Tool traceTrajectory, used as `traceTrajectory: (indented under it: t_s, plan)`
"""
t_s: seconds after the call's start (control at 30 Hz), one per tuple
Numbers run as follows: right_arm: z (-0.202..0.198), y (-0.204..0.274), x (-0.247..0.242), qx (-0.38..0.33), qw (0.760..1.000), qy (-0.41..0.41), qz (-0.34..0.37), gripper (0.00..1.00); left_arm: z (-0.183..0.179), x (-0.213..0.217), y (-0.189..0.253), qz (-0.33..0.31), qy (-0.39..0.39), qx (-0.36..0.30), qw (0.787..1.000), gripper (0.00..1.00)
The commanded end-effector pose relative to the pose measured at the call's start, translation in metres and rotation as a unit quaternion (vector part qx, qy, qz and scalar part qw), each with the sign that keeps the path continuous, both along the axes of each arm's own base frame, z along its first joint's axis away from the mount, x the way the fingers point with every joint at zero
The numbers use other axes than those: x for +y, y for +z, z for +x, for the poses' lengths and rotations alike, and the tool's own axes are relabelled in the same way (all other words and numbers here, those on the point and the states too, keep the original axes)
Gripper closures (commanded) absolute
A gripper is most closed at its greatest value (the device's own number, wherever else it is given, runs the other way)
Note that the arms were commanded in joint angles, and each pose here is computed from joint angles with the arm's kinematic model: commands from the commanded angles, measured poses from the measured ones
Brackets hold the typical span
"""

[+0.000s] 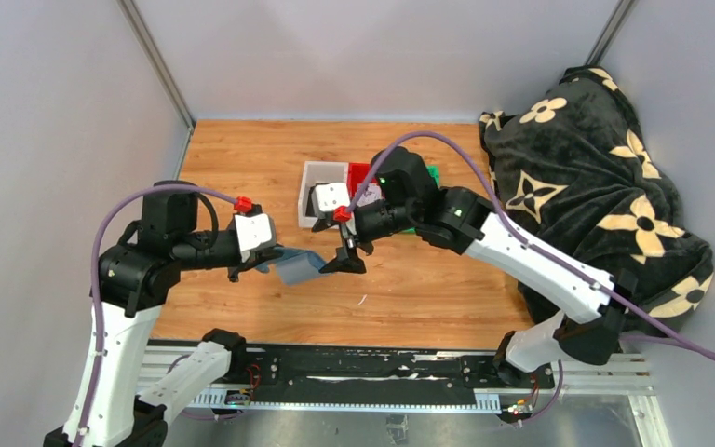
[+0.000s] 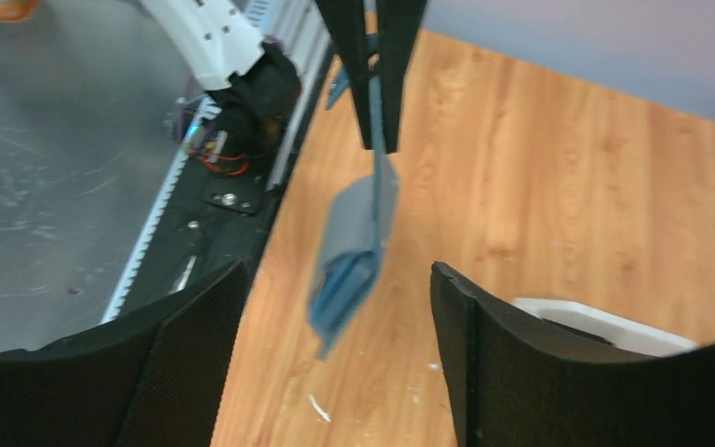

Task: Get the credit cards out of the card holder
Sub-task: Open the card holder at the center of the board.

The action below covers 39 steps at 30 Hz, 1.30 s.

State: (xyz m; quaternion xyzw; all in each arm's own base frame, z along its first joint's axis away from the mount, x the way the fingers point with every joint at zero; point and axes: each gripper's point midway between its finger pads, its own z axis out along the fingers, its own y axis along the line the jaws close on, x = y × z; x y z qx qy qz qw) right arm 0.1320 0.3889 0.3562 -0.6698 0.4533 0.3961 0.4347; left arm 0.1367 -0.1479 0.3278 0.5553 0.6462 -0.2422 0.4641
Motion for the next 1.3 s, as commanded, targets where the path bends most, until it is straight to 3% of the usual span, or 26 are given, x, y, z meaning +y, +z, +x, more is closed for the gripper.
traceTrajectory:
  t_s: [0.0, 0.17, 0.53, 0.63, 0.8, 0.9, 0.93, 0.97, 1.0, 1.03, 1.27]
  plan:
    - [-0.027, -0.005, 0.004, 0.075, 0.995, 0.070, -0.017, 0.26, -0.001, 0.002, -0.005, 0.024, -0.025, -0.032, 0.999, 1.00]
    - [-0.023, -0.009, 0.020, 0.099, 0.992, 0.069, -0.022, 0.40, -0.007, 0.000, -0.006, 0.025, -0.041, -0.046, 0.998, 1.00]
    - [-0.010, -0.018, 0.054, 0.102, 0.994, 0.037, -0.009, 0.53, -0.016, -0.004, 0.005, 0.005, -0.048, -0.045, 0.998, 1.00]
    - [-0.008, -0.020, 0.061, 0.099, 0.995, 0.030, -0.008, 0.66, -0.017, -0.005, 0.006, 0.001, -0.051, -0.044, 0.998, 1.00]
    - [-0.001, -0.023, 0.067, 0.093, 0.996, 0.009, -0.009, 0.99, -0.018, -0.005, 0.008, -0.002, -0.053, -0.046, 0.998, 1.00]
    - [0.005, -0.024, 0.067, 0.092, 0.996, -0.011, -0.011, 1.00, -0.020, -0.005, 0.011, -0.004, -0.054, -0.051, 0.997, 1.00]
    - [0.010, -0.024, 0.067, 0.092, 0.995, -0.029, -0.010, 1.00, -0.020, -0.005, 0.013, -0.006, -0.055, -0.055, 0.997, 0.91]
    - [0.014, -0.023, 0.066, 0.095, 0.995, -0.039, -0.009, 1.00, -0.019, -0.005, 0.013, -0.005, -0.053, -0.052, 0.997, 0.60]
    - [0.021, -0.022, 0.064, 0.098, 0.994, -0.053, -0.004, 1.00, -0.018, -0.004, 0.016, -0.006, -0.047, -0.052, 0.998, 0.17]
    - [0.025, -0.017, 0.060, 0.110, 0.992, -0.064, 0.005, 1.00, -0.018, -0.004, 0.017, -0.007, -0.042, -0.050, 0.998, 0.02]
    - [0.023, 0.027, 0.015, 0.187, 0.975, -0.028, 0.120, 1.00, -0.030, -0.003, 0.042, -0.041, -0.022, -0.044, 0.998, 0.00]
